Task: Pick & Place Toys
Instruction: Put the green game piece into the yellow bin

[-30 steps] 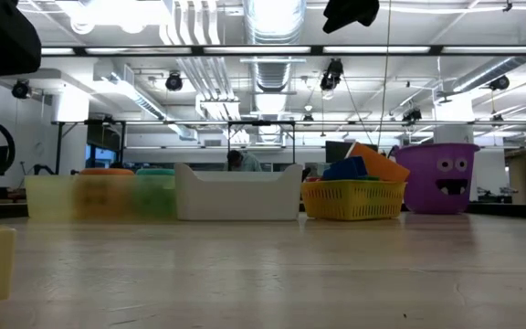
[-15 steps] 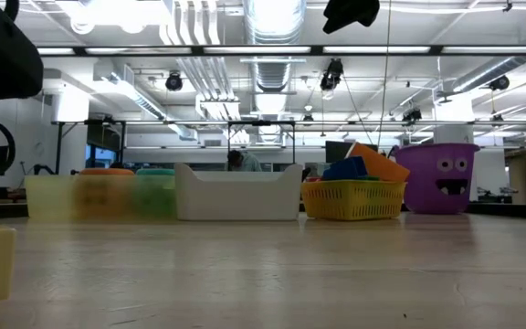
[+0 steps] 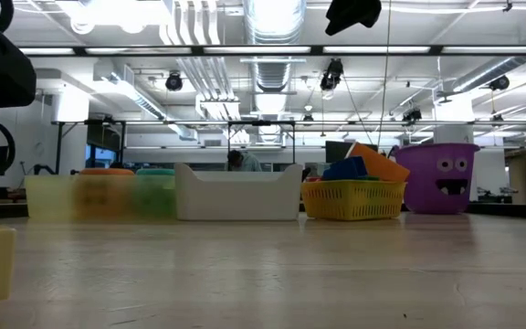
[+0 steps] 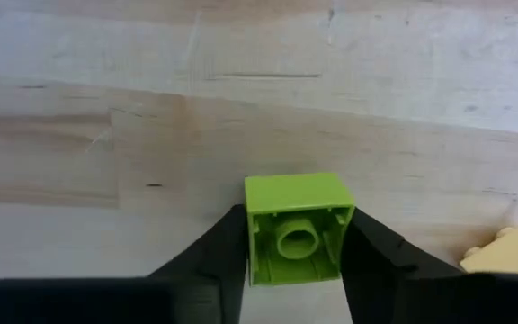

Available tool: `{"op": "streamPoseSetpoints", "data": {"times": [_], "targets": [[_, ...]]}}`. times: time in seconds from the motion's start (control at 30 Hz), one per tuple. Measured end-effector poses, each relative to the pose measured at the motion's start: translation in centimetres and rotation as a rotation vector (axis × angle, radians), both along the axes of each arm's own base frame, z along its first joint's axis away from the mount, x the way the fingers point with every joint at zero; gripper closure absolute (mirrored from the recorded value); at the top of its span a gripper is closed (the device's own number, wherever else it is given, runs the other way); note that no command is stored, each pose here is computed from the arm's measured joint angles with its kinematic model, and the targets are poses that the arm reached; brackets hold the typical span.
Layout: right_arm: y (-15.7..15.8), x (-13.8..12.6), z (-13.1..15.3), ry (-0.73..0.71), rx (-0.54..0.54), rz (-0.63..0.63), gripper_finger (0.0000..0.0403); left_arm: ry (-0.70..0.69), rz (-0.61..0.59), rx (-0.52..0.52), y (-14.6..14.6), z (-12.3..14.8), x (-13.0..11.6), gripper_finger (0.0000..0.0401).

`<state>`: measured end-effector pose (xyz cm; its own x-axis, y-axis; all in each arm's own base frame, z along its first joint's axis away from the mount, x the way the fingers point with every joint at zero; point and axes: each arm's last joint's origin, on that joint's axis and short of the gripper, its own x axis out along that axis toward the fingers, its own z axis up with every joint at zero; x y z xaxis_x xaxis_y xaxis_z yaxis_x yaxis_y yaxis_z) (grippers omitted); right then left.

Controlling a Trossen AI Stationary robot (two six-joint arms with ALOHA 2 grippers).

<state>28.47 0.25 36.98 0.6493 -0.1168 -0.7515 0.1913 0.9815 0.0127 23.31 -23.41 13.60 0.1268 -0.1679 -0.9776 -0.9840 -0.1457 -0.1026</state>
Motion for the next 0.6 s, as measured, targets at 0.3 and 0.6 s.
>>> {"op": "streamPoseSetpoints", "data": {"times": [0.3,0.6], "targets": [[0.1,0.0,0.0,0.005,0.022,0.024,0.0218,-0.058,0.0,0.011,-0.1,0.3,0.3,0.028],[2.2,-0.2,0.6,-0.047,0.006,0.272,0.0218,-0.525,0.065,0.188,1.6,6.2,1.4,0.028]]}}
